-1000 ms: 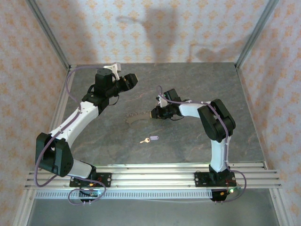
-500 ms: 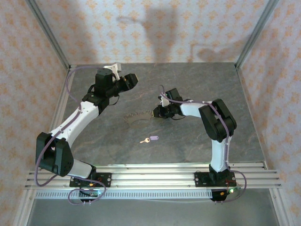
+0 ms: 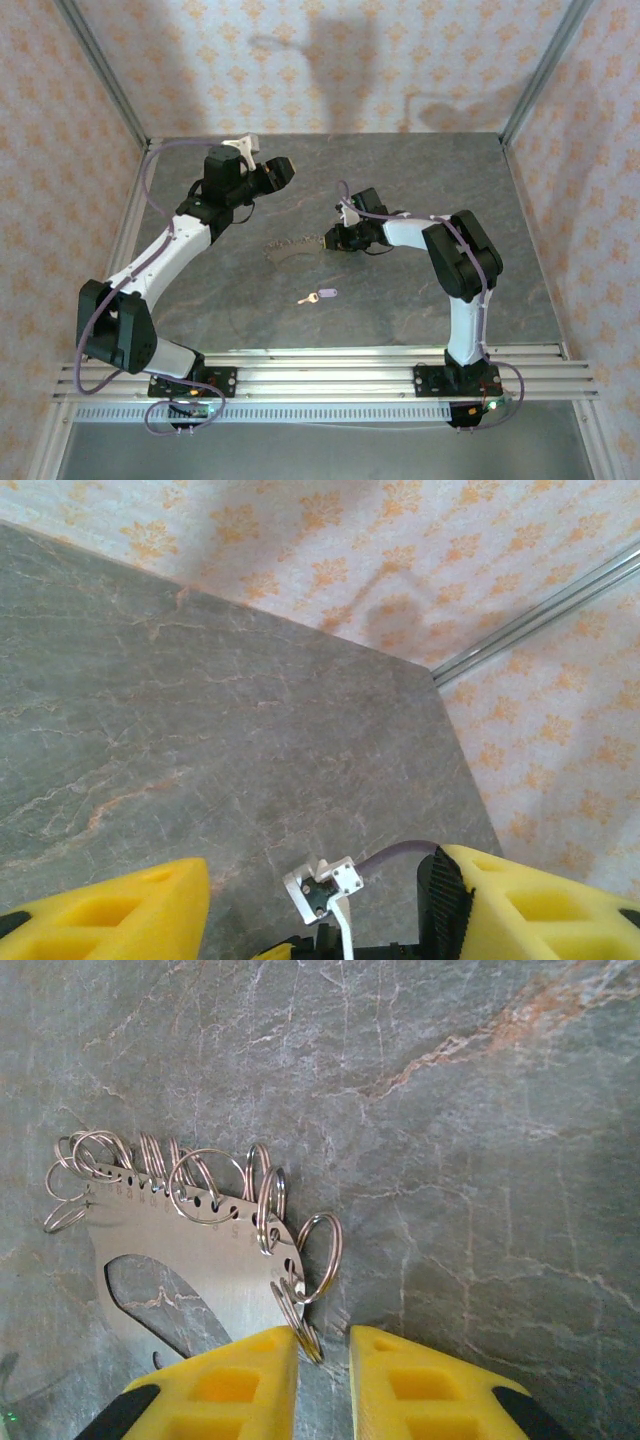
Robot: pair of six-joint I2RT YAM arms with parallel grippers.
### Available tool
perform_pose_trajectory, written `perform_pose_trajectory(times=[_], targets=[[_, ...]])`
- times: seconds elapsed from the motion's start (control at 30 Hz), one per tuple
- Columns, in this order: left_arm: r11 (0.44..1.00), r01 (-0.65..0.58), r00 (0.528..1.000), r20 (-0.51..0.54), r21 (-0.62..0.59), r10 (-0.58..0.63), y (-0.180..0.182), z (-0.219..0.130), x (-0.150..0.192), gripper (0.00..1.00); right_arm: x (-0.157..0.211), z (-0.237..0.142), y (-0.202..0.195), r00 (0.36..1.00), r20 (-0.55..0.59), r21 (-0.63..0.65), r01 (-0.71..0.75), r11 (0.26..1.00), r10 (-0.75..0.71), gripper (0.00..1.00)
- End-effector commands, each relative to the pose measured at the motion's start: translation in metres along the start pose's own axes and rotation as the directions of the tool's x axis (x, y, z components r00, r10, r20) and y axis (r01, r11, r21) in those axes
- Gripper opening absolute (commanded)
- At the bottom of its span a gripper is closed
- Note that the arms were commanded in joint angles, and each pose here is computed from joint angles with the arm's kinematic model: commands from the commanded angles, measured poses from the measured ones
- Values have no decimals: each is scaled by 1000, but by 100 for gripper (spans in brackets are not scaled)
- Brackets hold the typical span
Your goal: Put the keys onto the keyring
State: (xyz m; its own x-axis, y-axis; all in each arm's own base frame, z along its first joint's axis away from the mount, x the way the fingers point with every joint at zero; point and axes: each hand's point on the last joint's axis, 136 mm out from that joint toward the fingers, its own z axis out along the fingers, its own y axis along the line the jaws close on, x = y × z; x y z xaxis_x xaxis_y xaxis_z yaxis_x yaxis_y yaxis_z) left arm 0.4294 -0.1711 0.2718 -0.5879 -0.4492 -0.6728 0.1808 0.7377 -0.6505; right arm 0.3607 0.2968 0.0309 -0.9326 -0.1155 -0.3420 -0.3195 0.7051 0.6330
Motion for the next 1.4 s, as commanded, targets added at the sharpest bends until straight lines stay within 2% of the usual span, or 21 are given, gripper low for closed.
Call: perform_pose_trajectory(times=[0.0,0.97,1.37], targets=[[999,-13,1000,5,34,13,-9,3,-3,62,-9,-5,15,999,22,-25,25,999,-25,21],[999,-13,1000,2,31,13,-7,4,-2,62,-9,2,19,1000,3,-28,29,999,-29,20],[999,-14,1000,5,34,14,-8,3,-3,62,-4,1,15,999,-6,-10,35,999,-35,15]])
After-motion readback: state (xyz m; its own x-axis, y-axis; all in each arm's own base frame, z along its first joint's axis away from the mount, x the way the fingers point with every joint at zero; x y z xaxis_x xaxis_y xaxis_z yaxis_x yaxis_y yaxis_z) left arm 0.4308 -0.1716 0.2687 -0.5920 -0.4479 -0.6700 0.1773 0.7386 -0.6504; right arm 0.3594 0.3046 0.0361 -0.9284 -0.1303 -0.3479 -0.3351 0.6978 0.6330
